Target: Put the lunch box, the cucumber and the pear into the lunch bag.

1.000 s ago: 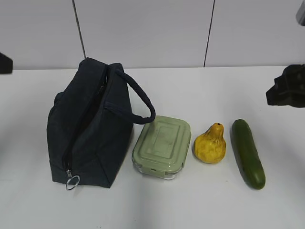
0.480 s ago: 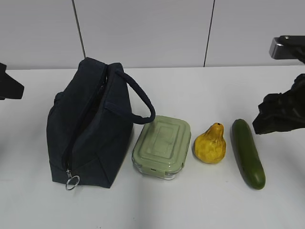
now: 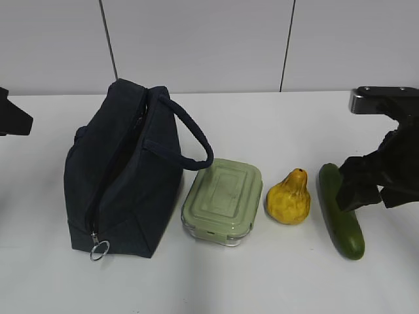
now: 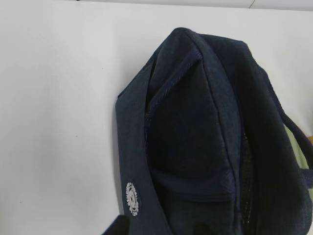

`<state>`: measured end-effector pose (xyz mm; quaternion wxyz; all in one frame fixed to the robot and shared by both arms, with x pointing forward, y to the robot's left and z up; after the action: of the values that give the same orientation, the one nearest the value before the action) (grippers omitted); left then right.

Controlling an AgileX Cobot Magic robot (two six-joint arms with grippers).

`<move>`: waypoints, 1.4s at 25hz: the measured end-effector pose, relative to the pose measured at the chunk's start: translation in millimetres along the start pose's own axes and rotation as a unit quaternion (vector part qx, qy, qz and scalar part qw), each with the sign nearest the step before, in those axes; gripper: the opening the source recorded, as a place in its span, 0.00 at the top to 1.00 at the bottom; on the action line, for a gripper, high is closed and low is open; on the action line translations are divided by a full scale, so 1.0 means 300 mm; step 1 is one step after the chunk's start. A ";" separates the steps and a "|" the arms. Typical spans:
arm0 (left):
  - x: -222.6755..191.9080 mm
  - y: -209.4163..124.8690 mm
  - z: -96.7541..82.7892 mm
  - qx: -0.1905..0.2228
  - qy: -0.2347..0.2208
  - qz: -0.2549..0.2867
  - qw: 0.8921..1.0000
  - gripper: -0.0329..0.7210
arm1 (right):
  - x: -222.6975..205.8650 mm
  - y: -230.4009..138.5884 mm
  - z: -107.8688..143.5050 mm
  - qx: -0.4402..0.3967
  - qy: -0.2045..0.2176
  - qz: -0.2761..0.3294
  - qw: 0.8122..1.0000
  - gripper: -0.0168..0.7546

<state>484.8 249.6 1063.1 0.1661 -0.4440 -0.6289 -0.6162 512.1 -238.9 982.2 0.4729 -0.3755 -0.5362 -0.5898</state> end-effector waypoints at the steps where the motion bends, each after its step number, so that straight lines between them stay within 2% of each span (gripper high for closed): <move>1: 0.000 0.000 0.000 0.000 0.000 0.000 1.000 0.63 | -0.008 0.004 0.000 -0.003 0.000 0.002 1.000 0.21; 8: 0.000 0.001 0.001 0.000 0.001 -0.002 1.000 0.63 | -0.052 0.048 0.000 -0.017 -0.004 0.013 1.000 0.21; 15: 0.000 0.001 0.001 0.000 0.001 -0.002 1.000 0.63 | -0.131 0.047 -0.014 -0.029 -0.017 0.044 0.998 0.21; 35: 0.000 0.001 0.001 -0.001 0.002 -0.001 1.000 0.63 | -0.290 0.059 -0.038 -0.028 -0.032 0.066 0.997 0.21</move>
<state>485.1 250.0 1063.2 0.1659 -0.4422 -0.6285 -0.6180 553.5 -236.4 902.8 0.4826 -0.4419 -0.5087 -0.5595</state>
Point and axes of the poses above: a point on each arm's last joint axis where the gripper is mounted, x pointing back along that axis away from the gripper, z along the wrist's bending axis when the last joint is at zero, y = z × x, the point moved 2 cm from there along -x, pointing out along that axis toward the gripper, and after that the axes turned 5 degrees about -x, right-handed, at the moved point
